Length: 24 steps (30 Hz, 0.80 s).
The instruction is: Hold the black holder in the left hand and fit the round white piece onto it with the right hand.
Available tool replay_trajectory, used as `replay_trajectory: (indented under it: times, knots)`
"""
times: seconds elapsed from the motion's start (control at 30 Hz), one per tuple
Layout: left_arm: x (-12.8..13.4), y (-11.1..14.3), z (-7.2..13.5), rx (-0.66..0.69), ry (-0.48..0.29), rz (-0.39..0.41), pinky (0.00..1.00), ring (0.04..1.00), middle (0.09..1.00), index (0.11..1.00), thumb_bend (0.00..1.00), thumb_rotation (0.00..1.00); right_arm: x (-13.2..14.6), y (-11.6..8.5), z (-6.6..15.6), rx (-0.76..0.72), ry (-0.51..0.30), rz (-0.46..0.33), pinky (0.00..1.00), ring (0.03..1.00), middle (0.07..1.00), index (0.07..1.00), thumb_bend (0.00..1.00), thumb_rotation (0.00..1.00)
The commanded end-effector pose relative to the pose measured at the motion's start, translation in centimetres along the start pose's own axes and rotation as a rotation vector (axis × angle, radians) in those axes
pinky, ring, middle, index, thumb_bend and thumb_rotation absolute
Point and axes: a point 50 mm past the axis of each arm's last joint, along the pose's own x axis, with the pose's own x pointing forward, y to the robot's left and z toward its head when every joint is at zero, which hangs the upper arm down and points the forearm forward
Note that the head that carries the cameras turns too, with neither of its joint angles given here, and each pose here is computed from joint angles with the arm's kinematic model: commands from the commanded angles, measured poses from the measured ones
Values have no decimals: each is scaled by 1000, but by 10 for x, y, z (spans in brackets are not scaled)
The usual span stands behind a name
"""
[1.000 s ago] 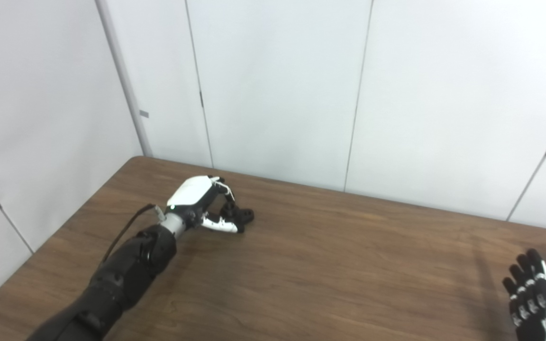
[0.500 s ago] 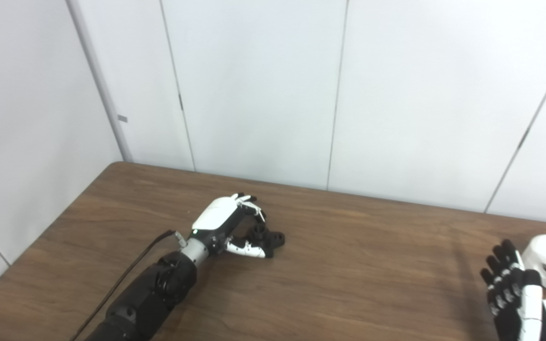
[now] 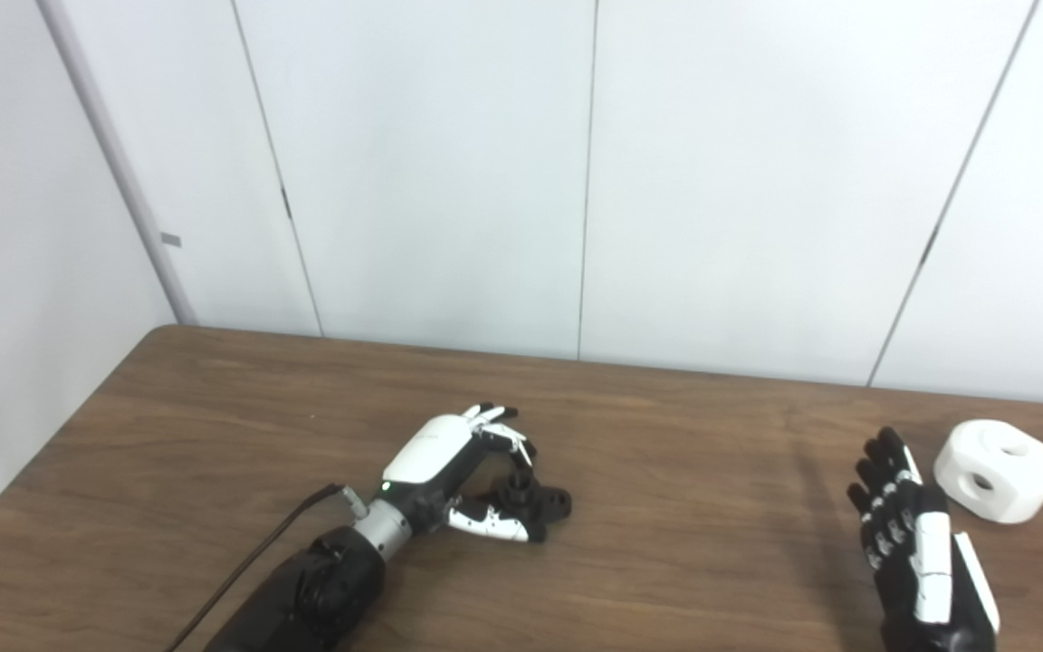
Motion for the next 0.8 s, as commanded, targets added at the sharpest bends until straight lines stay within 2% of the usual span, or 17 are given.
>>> replay_trajectory:
  times: [0.0,0.4,0.77]
  knots:
    - [7,-6,15,-4,-71,-25,1000,935,716,481,523,56,9,8,18,-1,-93,10,1000,1000,995,980,558,1000]
    - [9,-34,43,-81,-110,-57,1000,941,715,481,523,57,10,22,22,-29,-91,7,1000,1000,987,969,622,1000]
    - [2,-58,54,-160,-94,-68,1000,945,723,481,523,54,8,33,27,-22,-106,19,985,992,983,967,568,1000]
